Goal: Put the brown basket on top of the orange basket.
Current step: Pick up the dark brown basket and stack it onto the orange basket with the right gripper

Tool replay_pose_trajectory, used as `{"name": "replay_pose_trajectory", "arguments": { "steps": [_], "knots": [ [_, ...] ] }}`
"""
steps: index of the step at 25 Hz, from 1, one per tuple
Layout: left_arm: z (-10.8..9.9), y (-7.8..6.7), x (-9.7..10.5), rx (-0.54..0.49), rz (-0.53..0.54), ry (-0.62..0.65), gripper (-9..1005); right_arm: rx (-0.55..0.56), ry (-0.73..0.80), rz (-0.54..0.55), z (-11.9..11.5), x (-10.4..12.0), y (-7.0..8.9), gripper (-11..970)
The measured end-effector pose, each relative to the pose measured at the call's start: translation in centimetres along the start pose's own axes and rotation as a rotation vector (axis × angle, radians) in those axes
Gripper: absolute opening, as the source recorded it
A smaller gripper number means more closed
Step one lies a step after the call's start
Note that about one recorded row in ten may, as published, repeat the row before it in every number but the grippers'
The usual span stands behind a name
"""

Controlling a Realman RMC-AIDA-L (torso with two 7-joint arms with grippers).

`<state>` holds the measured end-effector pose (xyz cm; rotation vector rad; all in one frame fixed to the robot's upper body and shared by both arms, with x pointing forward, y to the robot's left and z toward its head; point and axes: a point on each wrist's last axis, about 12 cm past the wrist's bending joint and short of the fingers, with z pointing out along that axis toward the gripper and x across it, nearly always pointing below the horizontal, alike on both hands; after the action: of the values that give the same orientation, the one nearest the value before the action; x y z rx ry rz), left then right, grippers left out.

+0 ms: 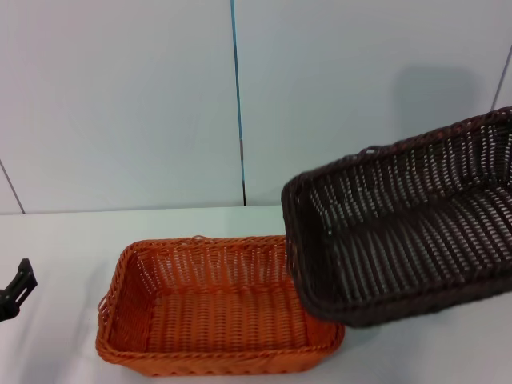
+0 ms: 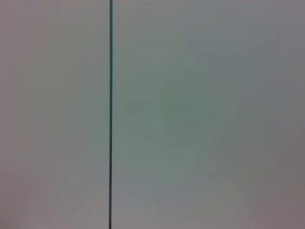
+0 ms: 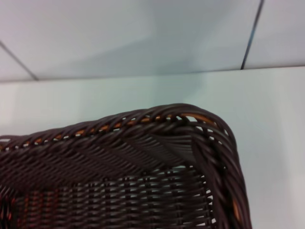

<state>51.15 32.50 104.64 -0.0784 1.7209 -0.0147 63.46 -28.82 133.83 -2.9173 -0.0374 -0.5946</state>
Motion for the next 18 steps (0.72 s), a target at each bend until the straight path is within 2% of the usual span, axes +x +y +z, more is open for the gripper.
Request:
{"name": "replay_pose_trajectory", "arguments": {
  "steps": [4,9,12,14,18],
  "knots": [
    [0.6,0.0,-0.1,0.008,0.013,0.007,884,-0.038,0.035,-0.025,-0.2,0.4,0.1,130],
    [0.9,0.0,-0.1,0.011,0.018,0.010,884,-0.191,0.011,-0.191,-0.3,1.1,-1.8,130],
    [0.9,0.1,-0.1,0.005,0.014,0.008,884,-0.214,0.015,-0.245,-0.5,1.6,-3.1,130],
    [0.8,0.1,-0.1,0.000,0.010,0.010,885,-0.180,0.028,-0.227,-0.6,1.8,-3.4,130],
    [0.6,0.4,0.0,-0.009,0.007,0.014,885,-0.117,0.042,-0.146,-0.8,1.8,-2.2,130]
  ]
}}
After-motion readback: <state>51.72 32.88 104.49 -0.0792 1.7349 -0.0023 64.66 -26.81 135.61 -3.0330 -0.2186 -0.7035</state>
